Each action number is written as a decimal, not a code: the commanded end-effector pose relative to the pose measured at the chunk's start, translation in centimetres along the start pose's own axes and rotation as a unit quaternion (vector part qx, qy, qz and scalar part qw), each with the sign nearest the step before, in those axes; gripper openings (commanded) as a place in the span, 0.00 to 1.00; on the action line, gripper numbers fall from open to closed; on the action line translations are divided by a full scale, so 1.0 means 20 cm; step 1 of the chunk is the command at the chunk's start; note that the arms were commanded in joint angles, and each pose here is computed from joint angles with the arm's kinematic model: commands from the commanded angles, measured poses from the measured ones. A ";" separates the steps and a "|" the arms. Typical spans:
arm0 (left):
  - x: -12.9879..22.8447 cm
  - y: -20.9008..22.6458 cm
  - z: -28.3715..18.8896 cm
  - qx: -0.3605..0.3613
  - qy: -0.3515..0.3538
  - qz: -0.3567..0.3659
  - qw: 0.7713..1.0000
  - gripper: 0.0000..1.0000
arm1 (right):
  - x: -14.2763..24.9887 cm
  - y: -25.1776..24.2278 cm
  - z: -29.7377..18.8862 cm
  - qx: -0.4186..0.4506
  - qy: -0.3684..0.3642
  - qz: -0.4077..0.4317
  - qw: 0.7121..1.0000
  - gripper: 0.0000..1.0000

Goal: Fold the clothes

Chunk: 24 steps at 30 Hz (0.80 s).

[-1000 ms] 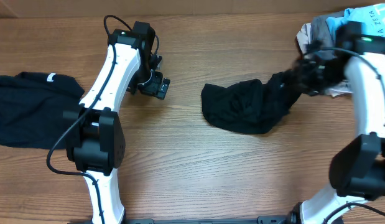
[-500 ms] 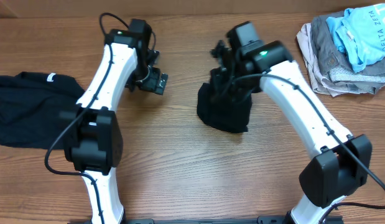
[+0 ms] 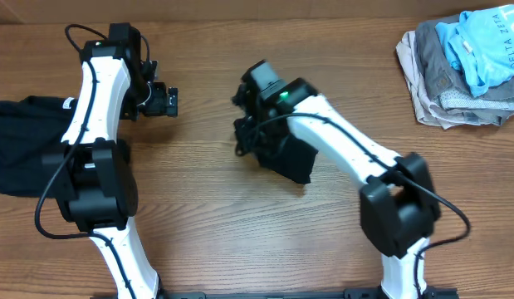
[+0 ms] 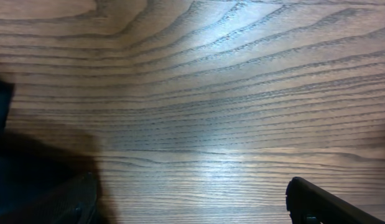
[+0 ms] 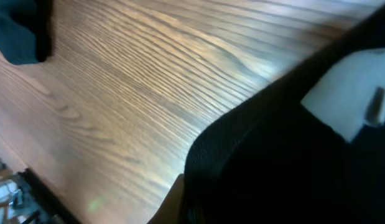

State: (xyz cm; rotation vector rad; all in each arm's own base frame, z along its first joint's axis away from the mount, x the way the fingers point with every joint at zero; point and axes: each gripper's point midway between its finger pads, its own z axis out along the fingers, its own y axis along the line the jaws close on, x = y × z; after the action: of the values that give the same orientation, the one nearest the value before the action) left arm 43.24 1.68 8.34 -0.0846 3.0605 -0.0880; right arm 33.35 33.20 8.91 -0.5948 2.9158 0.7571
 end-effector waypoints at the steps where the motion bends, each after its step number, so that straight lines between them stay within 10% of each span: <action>1: -0.03 -0.03 -0.03 0.014 -0.015 -0.003 1.000 1.00 | 0.02 0.06 0.11 -0.010 0.010 -0.019 1.000 0.04; 6: -0.05 -0.04 -0.03 0.015 -0.023 -0.003 1.000 1.00 | 0.02 0.06 0.23 -0.010 0.017 -0.032 0.999 0.04; 12: -0.05 -0.04 -0.03 0.017 -0.023 -0.003 1.000 1.00 | -0.03 0.04 0.17 -0.002 0.008 -0.026 1.000 0.36; 24: -0.06 -0.04 -0.03 0.017 -0.026 -0.002 1.000 1.00 | -0.22 0.09 -0.53 0.005 -0.035 0.005 0.999 0.44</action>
State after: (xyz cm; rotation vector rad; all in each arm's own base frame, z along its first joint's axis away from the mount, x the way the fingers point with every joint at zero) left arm 43.91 1.30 8.44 -0.0829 3.0321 -0.1146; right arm 36.06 31.64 15.76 -0.5444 2.9490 0.7232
